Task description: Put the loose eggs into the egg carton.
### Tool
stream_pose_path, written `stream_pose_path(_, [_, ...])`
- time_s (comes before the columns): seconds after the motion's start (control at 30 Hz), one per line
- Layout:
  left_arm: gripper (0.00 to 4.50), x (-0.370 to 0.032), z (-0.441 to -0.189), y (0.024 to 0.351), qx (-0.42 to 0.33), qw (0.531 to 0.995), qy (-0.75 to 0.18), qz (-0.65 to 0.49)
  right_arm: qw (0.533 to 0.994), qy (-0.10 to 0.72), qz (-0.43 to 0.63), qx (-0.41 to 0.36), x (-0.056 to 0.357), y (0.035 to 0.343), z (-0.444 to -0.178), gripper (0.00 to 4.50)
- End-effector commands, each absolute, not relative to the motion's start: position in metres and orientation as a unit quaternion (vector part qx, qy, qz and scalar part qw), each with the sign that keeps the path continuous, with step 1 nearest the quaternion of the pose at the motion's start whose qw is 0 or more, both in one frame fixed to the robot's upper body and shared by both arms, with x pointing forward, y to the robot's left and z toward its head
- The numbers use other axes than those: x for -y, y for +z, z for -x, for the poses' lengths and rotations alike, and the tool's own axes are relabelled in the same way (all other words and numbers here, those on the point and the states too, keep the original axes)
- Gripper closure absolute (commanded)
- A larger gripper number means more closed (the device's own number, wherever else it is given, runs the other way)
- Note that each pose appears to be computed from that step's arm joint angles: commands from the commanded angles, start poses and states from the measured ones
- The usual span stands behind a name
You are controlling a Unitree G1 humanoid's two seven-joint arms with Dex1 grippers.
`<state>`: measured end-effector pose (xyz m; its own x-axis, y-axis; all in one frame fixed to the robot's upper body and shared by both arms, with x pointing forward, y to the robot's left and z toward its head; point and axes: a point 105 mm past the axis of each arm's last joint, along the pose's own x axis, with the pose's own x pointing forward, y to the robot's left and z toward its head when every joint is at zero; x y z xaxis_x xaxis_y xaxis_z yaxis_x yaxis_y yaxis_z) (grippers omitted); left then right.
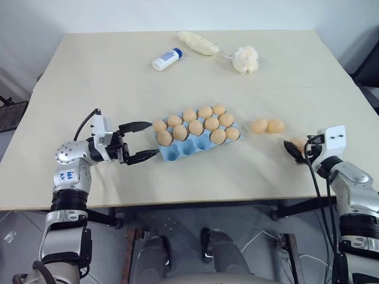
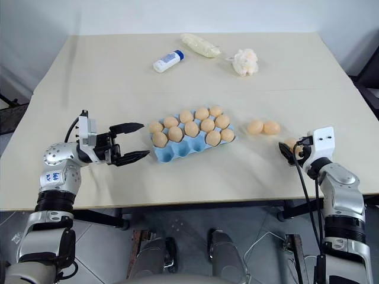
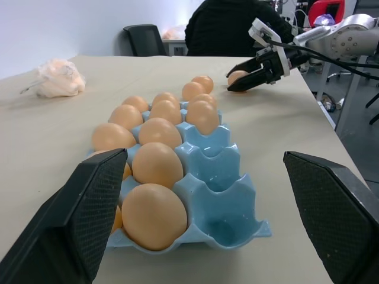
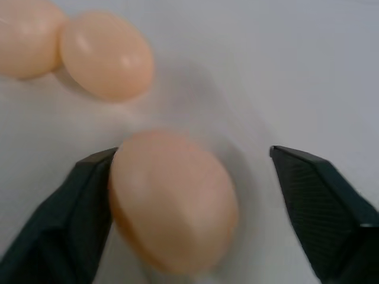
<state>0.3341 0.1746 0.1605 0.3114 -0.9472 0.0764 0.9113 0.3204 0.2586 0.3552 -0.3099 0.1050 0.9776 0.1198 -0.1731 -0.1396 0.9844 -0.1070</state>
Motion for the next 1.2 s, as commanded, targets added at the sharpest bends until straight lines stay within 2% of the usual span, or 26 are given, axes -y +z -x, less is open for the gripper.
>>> stream_pose_path(0.03, [0.0,-0.176,-0.333,0.171,0.128,0.805,-0.572,-0.093,0.995,0.054,0.046,-0.066,0.313,0.112,-0.354,1.66])
stream_pose_path(0.13, [0.0,-0.176,-0.333,0.171,0.128,0.804,-0.573,-0.093,0.996,0.056,0.043,-0.062,0.311,0.114,-0.353,2.67])
stream_pose_path(0.2, [0.0,-0.176,-0.333,0.171,0.128,0.803,-0.574,-0.093,0.996,0.06,0.045,-0.057,0.31,0.118,-0.352,2.95])
stream_pose_path(0.33, [0.0,-0.177,-0.332,0.171,0.129,0.803,-0.575,-0.095,0.995,0.076,0.051,-0.029,0.298,0.139,-0.35,2.99])
stream_pose_path(0.43, [0.0,-0.179,-0.331,0.171,0.128,0.803,-0.574,-0.096,0.989,0.136,0.058,0.008,0.257,0.169,-0.345,2.99])
stream_pose_path(0.63, [0.0,-0.182,-0.329,0.171,0.126,0.804,-0.573,-0.097,0.972,0.229,0.043,0.037,0.177,0.197,-0.341,3.01])
stream_pose_path(0.77, [0.0,-0.183,-0.329,0.172,0.126,0.804,-0.572,-0.098,0.956,0.288,0.039,0.04,0.124,0.201,-0.344,3.01])
stream_pose_path(0.97, [0.0,-0.186,-0.327,0.173,0.127,0.806,-0.569,-0.102,0.935,0.351,0.045,0.022,0.074,0.192,-0.346,3.01])
stream_pose_path(1.2, [0.0,-0.193,-0.323,0.174,0.128,0.812,-0.56,-0.105,0.919,0.39,0.062,-0.008,0.052,0.176,-0.34,3.01])
